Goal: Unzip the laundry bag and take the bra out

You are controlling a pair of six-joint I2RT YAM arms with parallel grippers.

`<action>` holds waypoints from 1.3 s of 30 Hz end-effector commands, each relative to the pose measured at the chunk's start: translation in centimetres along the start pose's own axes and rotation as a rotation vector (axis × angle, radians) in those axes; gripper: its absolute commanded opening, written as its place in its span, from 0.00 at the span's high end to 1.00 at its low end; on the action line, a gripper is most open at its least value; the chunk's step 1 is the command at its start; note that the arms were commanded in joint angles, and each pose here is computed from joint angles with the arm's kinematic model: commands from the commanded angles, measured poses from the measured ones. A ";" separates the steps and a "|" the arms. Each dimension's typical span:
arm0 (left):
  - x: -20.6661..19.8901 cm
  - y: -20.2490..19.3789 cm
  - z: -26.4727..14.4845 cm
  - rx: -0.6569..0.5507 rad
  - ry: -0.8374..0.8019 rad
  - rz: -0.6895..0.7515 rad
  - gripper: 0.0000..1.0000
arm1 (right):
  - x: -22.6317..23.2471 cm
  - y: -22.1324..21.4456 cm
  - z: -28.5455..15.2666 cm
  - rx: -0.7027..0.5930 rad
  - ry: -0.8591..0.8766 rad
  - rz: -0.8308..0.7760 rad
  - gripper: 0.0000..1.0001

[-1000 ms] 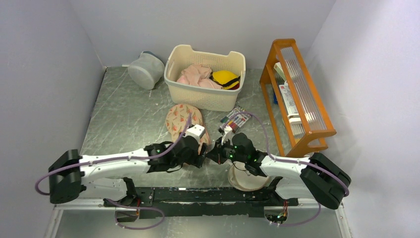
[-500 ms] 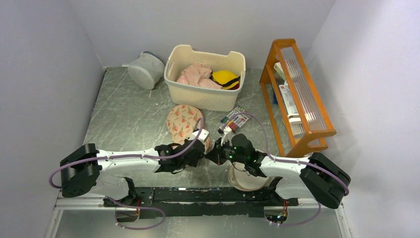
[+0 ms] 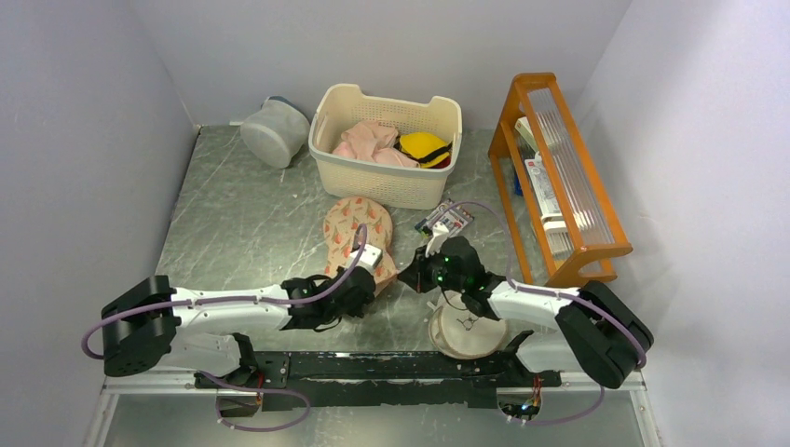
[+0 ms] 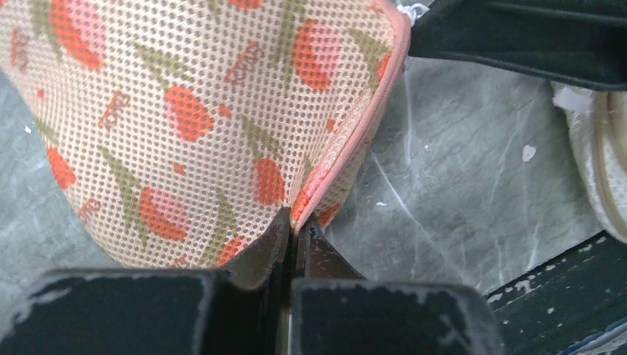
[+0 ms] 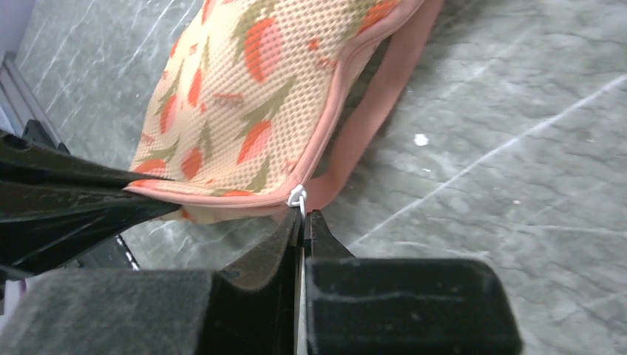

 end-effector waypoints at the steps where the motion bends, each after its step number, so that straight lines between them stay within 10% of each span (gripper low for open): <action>1: 1.6 -2.6 -0.4 0.062 0.081 -0.038 0.93 | -2.2 2.2 -0.2 -0.039 -0.053 0.066 1.00; 9: 2.7 -3.2 -0.8 0.083 0.150 -0.081 0.92 | 0.3 1.1 -0.9 -0.014 0.126 0.015 1.00; 15: 0.4 -0.2 -2.6 0.004 -0.054 -0.013 0.40 | 1.5 -0.1 -0.8 0.005 0.169 0.022 1.00; 20: -1.8 3.1 -5.0 -0.165 -0.264 -0.013 0.23 | 2.0 -0.4 -0.6 0.010 0.183 0.035 1.00; 39: -0.6 4.9 0.9 -0.055 0.033 0.156 0.37 | 4.1 -1.0 -1.1 0.017 0.217 0.018 1.00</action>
Point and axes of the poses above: each gripper's point midway between its finger pads, its own z axis out along the fingers, its own x axis along the line the jaws close on, y = z × x, the point moved 3 cm from there along -z, back along the fingers, and after that the axes turned 14 degrees about z, right-handed, at the moved point
